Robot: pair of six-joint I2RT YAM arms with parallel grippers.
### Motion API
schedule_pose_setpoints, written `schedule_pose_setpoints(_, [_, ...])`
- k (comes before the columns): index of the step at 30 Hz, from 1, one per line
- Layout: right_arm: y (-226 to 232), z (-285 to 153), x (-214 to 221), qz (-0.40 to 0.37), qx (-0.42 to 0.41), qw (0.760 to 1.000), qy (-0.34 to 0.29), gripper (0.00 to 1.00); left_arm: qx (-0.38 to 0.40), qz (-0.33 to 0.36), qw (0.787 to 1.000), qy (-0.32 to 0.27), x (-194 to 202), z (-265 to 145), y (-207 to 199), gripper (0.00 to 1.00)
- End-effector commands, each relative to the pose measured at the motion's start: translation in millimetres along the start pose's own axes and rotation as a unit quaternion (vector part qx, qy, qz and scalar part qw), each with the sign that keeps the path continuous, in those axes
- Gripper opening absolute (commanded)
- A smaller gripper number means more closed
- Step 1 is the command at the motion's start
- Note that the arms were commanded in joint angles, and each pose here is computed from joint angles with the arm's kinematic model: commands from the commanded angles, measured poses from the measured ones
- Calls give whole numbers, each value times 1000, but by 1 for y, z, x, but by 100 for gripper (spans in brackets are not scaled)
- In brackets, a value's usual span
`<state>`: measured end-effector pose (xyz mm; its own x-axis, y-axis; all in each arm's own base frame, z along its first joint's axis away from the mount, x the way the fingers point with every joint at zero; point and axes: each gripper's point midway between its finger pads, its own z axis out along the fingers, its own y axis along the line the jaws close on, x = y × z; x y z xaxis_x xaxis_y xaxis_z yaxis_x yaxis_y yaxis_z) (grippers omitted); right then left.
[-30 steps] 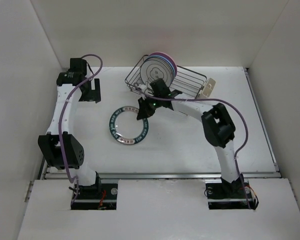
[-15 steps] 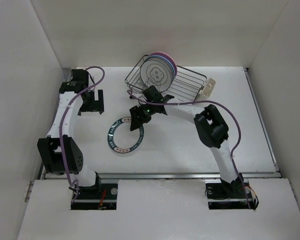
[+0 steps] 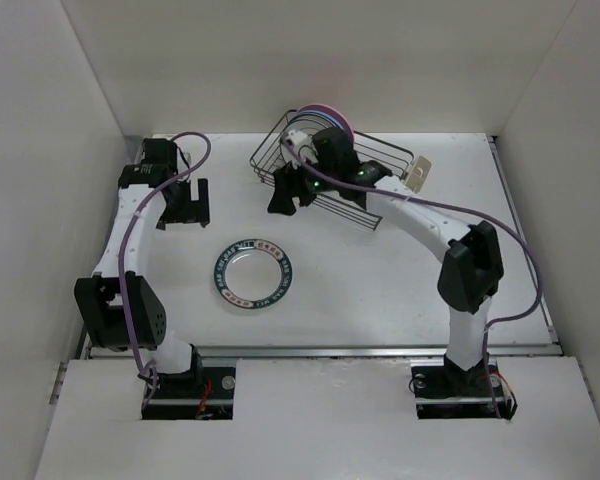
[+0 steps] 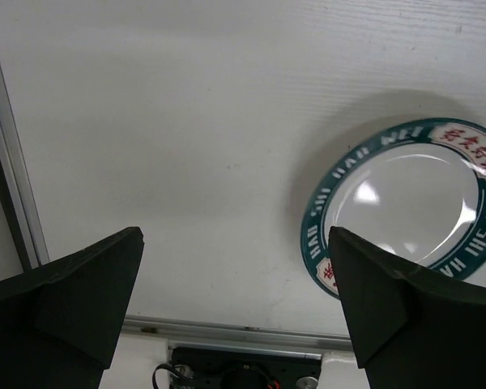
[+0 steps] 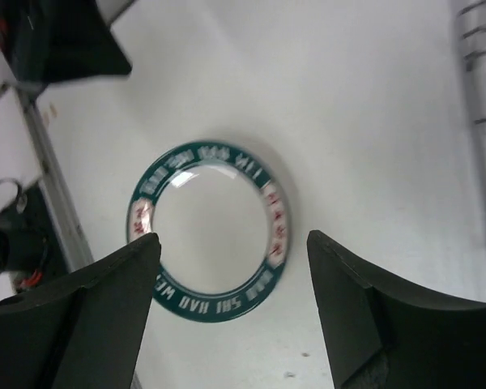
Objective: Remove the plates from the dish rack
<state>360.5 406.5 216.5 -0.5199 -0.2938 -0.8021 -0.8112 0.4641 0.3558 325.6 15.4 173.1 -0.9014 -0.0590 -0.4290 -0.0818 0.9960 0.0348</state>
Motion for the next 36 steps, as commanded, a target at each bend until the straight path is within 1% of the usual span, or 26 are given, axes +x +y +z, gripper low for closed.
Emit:
schedule_pose_setpoints(1, [-51,-48,-60,-11,91,993,-80,79,10,12,1000,8,3,3,-2,97])
schedule_pose_setpoints(2, [-63,-56,-66,-9,111,990,-90,78,11,17,1000,8,3,3,-2,97])
schedule_pose_setpoints(3, [-90,-70,-79,-3,156,982,-109,76,10,17,1000,14,4,7,-2,97])
schedule_pose_setpoints(5, [-122,-74,-83,6,201,973,-115,67,10,17,1000,14,2,8,-2,97])
schedule_pose_setpoints(6, [-142,-79,-84,14,238,964,-116,62,10,17,1000,16,0,10,-3,97])
schedule_pose_setpoints(7, [-161,-81,-90,18,262,957,-124,52,10,17,1000,18,-3,13,-3,97])
schedule_pose_setpoints(8, [-169,-80,-93,19,276,952,-127,47,10,17,1000,18,-3,13,-3,97])
schedule_pose_setpoints(10, [-196,-92,-103,24,316,938,-143,39,6,17,1000,18,-9,13,-1,97])
schedule_pose_setpoints(11, [-207,-81,-95,28,322,937,-133,36,5,18,999,27,-8,17,-2,97])
schedule_pose_setpoints(14, [-233,-75,-93,23,333,934,-129,36,0,19,999,36,-11,22,0,95])
schedule_pose_setpoints(15, [-234,-71,-93,18,326,937,-126,36,0,19,999,35,-13,19,0,95])
schedule_pose_setpoints(16, [-237,-67,-89,19,326,937,-122,36,-5,15,999,46,-9,22,1,95])
schedule_pose_setpoints(17, [-241,-71,-89,22,330,936,-123,36,-5,14,999,40,-13,20,1,95])
schedule_pose_setpoints(21, [-259,-68,-84,24,346,929,-127,36,-16,11,998,51,-14,27,4,95])
schedule_pose_setpoints(23, [-267,-69,-79,20,351,928,-120,36,-16,11,999,47,-17,25,4,95])
schedule_pose_setpoints(25, [-264,-70,-85,11,348,929,-124,33,-16,11,999,48,-19,27,4,95])
schedule_pose_setpoints(27, [-263,-68,-78,10,341,933,-109,33,-16,11,998,51,-19,27,4,95])
schedule_pose_setpoints(29, [-249,-78,-91,-1,328,937,-118,46,-16,11,998,51,-19,27,4,95])
schedule_pose_setpoints(30, [-243,-82,-93,-9,323,939,-119,51,-16,11,998,51,-19,27,4,95])
schedule_pose_setpoints(31, [-239,-83,-85,-6,319,941,-110,54,-21,11,998,51,-19,27,5,95])
schedule_pose_setpoints(32, [-230,-99,-100,-18,326,936,-129,56,-21,11,998,51,-19,27,5,95])
schedule_pose_setpoints(34, [-230,-111,-104,-20,347,927,-140,54,-21,11,998,51,-19,27,5,95])
schedule_pose_setpoints(36, [-232,-115,-104,-19,357,923,-143,53,-21,6,998,56,-18,30,5,95])
